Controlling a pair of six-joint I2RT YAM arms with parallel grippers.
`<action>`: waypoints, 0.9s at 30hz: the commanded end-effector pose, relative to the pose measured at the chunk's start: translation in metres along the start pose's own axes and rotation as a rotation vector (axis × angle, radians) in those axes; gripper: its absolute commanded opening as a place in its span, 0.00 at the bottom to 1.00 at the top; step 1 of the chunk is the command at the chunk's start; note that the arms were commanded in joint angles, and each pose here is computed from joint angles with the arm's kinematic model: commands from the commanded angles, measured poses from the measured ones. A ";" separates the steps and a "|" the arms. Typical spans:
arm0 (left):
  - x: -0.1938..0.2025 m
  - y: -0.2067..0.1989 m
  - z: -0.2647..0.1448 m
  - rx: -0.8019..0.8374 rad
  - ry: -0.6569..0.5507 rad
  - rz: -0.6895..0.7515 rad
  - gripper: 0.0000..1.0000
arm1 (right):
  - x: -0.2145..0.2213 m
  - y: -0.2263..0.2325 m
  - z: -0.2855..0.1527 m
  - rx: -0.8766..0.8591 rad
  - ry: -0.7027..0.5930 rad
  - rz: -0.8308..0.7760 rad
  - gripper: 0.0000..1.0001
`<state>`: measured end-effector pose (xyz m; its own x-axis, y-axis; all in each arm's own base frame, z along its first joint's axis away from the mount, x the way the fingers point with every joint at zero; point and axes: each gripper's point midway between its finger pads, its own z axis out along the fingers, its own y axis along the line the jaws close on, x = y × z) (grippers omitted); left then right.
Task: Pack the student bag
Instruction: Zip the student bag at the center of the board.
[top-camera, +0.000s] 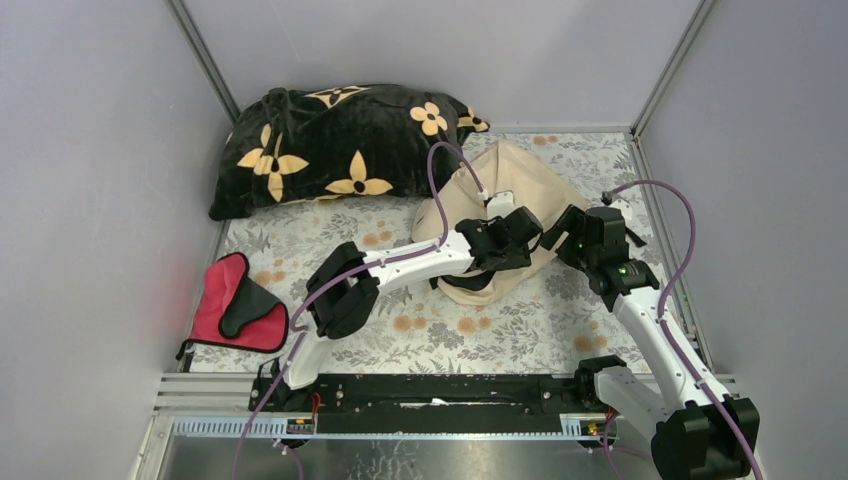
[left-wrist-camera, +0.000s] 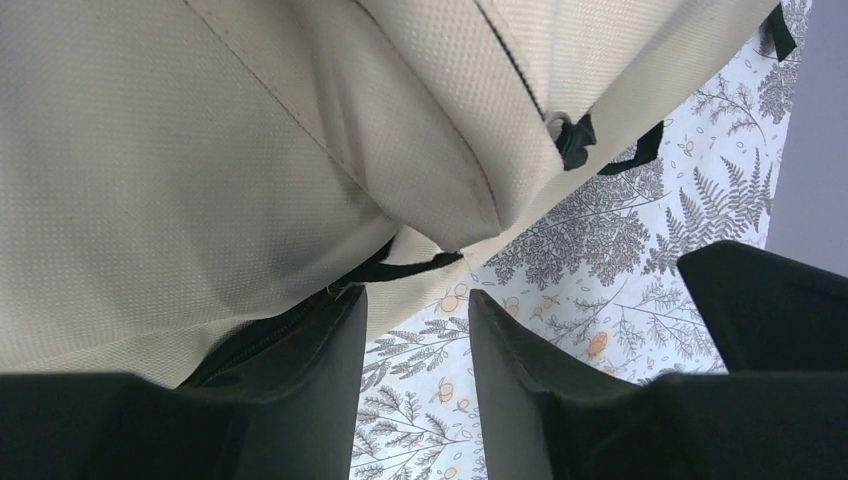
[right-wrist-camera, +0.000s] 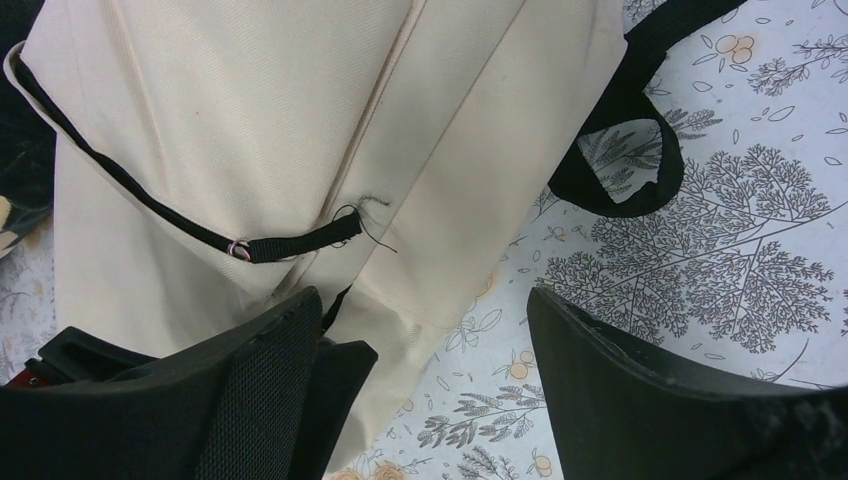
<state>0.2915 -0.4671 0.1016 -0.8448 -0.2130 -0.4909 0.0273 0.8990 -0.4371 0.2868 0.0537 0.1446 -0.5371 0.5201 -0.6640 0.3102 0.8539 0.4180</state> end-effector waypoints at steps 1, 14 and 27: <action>-0.014 0.001 -0.003 -0.019 -0.068 0.056 0.48 | -0.013 0.003 -0.004 -0.014 -0.042 -0.001 0.83; -0.021 -0.012 -0.018 0.026 -0.137 0.464 0.48 | -0.021 -0.005 -0.002 0.011 -0.052 0.016 0.86; -0.023 -0.009 -0.012 -0.082 -0.230 0.550 0.40 | -0.016 -0.006 -0.001 0.008 -0.034 0.026 0.86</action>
<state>0.2942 -0.4623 0.1235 -0.6282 0.2138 -0.7481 0.3949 0.9161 -0.0697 0.2889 0.0388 0.1444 -0.5129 0.5412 -0.6663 0.3495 0.8406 0.4137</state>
